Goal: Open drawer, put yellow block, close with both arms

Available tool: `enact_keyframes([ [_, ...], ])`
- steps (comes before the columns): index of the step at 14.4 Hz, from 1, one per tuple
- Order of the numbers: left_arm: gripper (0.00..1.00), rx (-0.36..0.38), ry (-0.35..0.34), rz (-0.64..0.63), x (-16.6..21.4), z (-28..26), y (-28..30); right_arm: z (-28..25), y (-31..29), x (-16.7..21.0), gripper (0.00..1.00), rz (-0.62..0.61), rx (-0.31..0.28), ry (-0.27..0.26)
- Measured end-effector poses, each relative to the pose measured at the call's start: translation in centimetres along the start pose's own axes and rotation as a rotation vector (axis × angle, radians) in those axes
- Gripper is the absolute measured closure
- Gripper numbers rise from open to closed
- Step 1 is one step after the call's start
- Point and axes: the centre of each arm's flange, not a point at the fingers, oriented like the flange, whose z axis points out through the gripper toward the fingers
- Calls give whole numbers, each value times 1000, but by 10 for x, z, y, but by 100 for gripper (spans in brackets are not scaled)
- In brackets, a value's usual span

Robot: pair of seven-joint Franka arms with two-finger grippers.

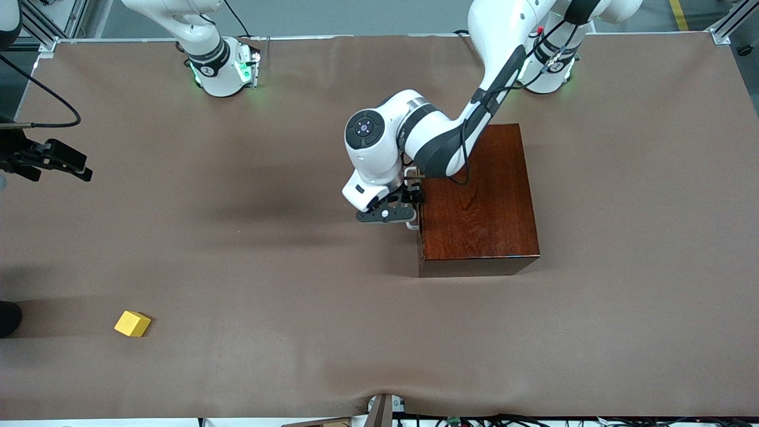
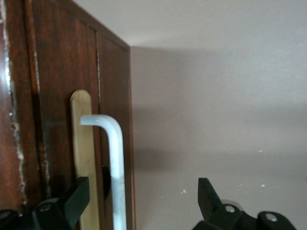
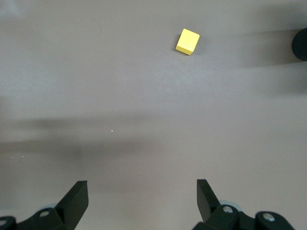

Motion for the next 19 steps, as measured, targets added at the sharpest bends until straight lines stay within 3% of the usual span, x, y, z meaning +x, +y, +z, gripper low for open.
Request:
enact_keyframes([
  [14, 0, 43, -53, 41, -28, 38, 29, 0, 0, 0, 0, 0, 0, 0],
  [19, 0, -15, -22, -14, -28, 30, 38, 0, 0, 0, 0, 0, 0, 0],
])
